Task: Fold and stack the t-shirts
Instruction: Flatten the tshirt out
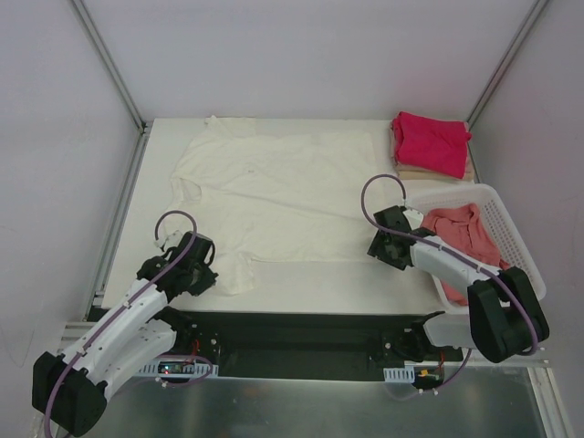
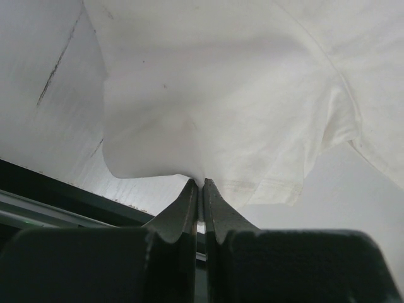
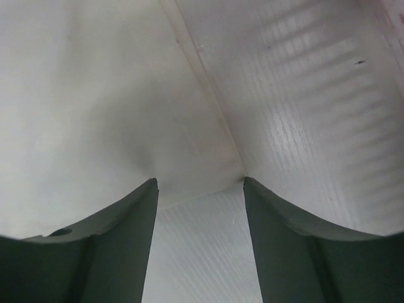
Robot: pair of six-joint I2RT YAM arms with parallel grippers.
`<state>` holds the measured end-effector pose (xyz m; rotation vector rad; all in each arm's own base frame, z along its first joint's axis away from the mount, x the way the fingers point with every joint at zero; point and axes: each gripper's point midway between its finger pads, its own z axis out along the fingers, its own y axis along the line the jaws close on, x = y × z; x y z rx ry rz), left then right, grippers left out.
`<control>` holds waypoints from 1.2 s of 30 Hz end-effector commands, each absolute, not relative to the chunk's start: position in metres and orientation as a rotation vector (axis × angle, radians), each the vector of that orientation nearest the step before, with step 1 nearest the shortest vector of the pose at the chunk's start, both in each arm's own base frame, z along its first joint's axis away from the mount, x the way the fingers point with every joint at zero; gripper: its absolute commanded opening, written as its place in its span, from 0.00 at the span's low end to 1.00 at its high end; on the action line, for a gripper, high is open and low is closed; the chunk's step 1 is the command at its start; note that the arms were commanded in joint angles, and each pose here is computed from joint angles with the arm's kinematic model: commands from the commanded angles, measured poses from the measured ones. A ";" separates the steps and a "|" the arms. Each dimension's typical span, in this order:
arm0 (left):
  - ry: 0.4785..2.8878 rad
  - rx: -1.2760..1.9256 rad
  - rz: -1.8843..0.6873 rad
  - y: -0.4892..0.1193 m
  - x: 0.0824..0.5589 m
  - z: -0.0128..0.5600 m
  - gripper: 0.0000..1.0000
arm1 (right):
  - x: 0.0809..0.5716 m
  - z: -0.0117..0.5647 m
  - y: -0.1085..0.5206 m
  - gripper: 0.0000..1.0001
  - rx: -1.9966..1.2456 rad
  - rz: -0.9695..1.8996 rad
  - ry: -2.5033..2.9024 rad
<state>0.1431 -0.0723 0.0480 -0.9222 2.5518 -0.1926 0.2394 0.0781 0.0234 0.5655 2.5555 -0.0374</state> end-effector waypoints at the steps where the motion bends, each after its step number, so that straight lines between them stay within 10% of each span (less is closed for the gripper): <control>1: 2.535 -0.885 -0.158 -0.066 0.143 0.051 0.00 | 0.247 0.017 0.077 0.56 0.608 -0.059 2.524; 11: 2.498 -0.876 -0.276 -0.074 0.141 0.060 0.00 | 0.231 0.009 0.078 0.08 0.574 -0.046 2.561; 36: 2.354 -0.853 -0.723 -0.085 0.091 0.124 0.00 | 0.144 0.058 0.071 0.01 0.420 0.126 2.536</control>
